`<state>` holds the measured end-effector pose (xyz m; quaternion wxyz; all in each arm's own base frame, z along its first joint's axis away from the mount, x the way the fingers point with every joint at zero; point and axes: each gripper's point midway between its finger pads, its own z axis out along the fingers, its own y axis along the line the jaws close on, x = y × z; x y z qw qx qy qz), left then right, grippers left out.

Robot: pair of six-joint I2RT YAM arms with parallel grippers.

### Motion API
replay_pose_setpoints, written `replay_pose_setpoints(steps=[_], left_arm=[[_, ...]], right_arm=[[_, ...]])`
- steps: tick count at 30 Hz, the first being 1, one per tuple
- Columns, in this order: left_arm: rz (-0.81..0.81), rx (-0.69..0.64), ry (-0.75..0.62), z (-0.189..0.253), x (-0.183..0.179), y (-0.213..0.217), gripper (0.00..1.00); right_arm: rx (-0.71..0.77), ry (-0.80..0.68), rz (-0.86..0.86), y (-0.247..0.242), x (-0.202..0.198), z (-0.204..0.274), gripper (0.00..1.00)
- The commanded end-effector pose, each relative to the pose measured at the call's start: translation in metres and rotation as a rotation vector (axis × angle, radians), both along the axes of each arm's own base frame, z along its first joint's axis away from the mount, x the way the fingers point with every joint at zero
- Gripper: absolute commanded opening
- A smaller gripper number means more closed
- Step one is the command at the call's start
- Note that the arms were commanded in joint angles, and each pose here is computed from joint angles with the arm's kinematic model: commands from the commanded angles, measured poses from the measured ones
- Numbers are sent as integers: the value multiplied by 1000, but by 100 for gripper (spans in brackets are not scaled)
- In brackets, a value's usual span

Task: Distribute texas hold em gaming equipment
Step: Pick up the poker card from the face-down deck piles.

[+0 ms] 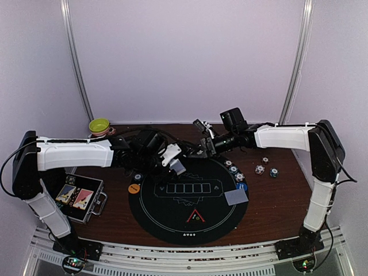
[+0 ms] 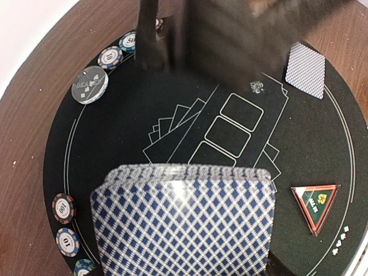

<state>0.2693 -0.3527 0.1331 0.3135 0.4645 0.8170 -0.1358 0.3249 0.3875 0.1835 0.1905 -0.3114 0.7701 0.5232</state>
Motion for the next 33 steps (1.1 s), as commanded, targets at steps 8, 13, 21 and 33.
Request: replay_pose_setpoints(steps=[8, 13, 21, 33], left_arm=[[-38, -72, -33, 17, -1, -11, 58], [-38, -67, -32, 15, -1, -12, 58], [-40, -60, -21, 10, 0, -13, 58], [-43, -53, -8, 4, -1, -14, 57]], right_arm=[[50, 79, 51, 28, -15, -5, 73], [38, 129, 73, 37, -20, -18, 70], [44, 181, 104, 48, -27, -25, 67], [25, 210, 124, 61, -36, -37, 53]])
